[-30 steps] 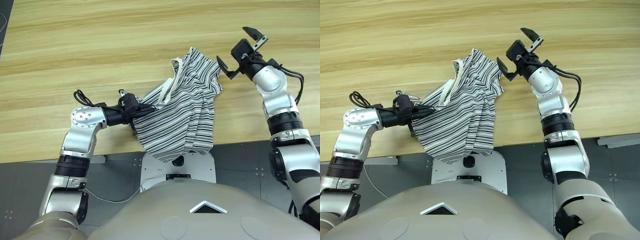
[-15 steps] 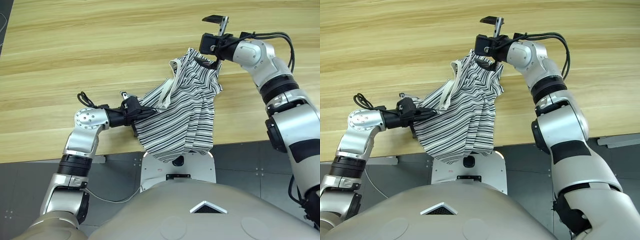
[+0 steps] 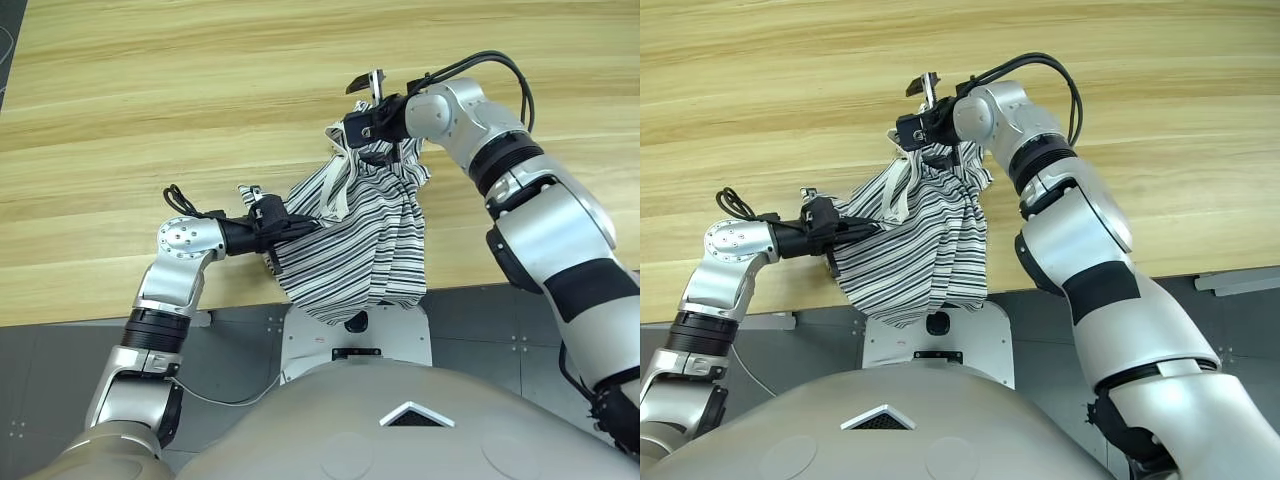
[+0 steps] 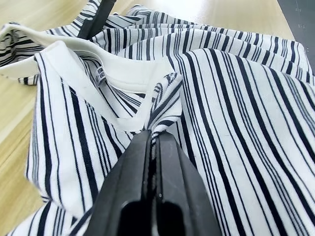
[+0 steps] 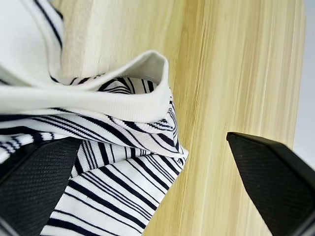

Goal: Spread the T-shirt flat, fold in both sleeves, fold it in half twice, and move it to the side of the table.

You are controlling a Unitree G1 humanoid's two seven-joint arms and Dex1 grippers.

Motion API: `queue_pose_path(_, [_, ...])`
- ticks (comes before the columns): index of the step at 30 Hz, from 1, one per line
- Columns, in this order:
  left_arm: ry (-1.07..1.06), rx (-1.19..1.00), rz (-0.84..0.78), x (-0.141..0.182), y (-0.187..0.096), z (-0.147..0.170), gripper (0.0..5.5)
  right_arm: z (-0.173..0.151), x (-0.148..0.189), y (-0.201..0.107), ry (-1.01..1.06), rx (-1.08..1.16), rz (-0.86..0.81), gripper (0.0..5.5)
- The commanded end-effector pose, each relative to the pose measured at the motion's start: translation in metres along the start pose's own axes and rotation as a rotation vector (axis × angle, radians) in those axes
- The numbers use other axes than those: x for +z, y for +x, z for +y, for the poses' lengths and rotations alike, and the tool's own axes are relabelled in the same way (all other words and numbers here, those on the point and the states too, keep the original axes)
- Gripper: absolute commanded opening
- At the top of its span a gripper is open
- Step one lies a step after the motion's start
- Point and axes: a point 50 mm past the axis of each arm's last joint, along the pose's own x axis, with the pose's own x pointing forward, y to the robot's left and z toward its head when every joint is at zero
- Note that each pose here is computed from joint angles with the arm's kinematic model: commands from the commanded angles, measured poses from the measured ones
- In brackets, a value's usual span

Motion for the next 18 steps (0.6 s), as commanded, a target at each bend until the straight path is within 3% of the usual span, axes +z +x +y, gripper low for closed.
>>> queue_pose_path(1, [0.002,0.003,0.010,0.000,0.003,-0.001,0.12,-0.009,0.002,-0.005,-0.014,0.079,0.019,5.50])
queue_pose_path(7, [-0.001,0.003,0.011,-0.001,0.004,0.000,0.12,-0.009,-0.007,-0.017,-0.065,0.317,0.101,5.50])
queue_pose_path(12, [0.002,0.007,0.013,-0.001,0.004,0.000,0.12,0.015,-0.040,-0.033,-0.132,0.509,0.216,5.50])
queue_pose_path(18, [0.000,0.039,0.010,-0.002,0.005,0.004,0.12,0.005,-0.040,-0.039,-0.099,0.441,0.187,5.50])
